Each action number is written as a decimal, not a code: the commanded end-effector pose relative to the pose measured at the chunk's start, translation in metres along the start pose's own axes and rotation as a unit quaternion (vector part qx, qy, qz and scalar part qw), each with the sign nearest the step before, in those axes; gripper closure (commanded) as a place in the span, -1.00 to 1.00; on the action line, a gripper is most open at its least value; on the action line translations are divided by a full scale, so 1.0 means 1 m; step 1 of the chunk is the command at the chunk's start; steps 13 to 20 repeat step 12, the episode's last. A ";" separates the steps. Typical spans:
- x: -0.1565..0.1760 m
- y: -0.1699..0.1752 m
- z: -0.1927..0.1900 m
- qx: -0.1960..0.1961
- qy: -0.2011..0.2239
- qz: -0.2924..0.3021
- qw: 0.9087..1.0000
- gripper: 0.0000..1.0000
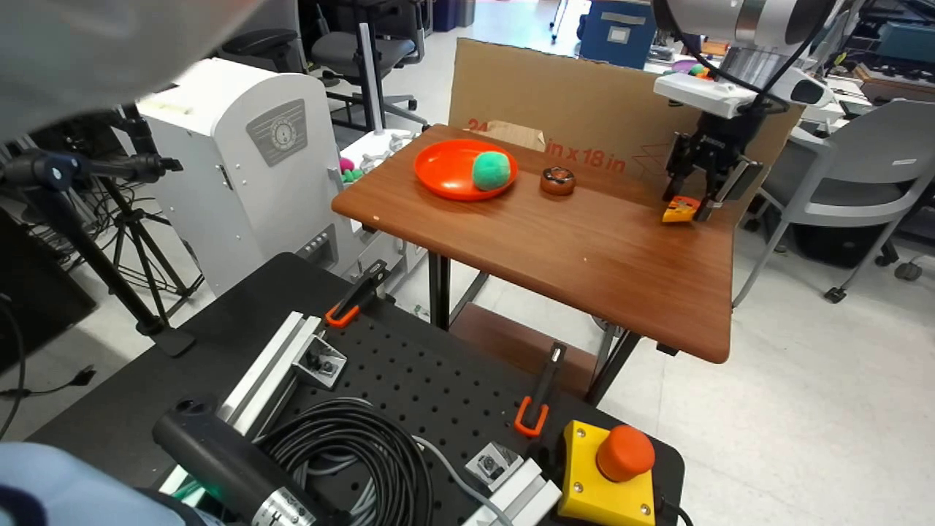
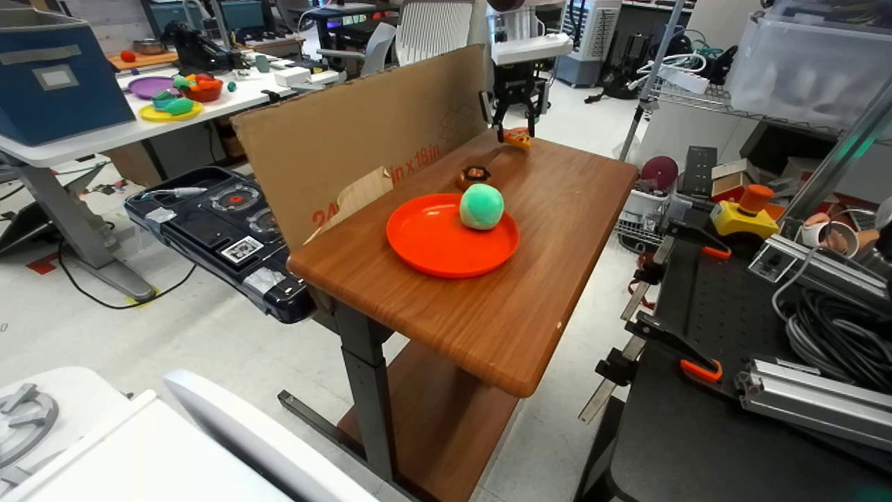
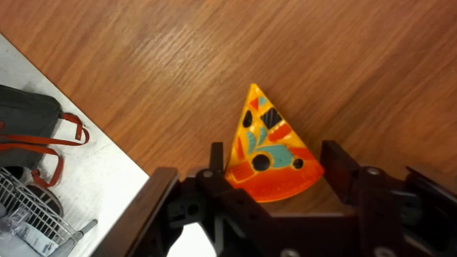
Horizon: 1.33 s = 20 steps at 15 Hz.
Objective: Move the fake pizza slice backward
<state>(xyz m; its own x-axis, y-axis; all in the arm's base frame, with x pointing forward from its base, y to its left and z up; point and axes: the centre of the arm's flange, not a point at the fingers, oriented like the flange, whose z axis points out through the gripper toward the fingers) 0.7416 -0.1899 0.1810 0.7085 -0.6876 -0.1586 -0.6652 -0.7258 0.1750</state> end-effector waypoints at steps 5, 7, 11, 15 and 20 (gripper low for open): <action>0.028 -0.011 -0.007 -0.009 -0.012 0.010 1.000 -1.00; -0.001 0.005 -0.019 -0.003 -0.026 -0.021 0.999 -1.00; -0.006 0.005 -0.020 -0.014 -0.042 -0.049 0.998 -1.00; -0.009 0.008 -0.028 -0.015 -0.047 -0.057 0.997 -1.00; -0.009 0.008 -0.028 -0.015 -0.047 -0.057 0.997 -1.00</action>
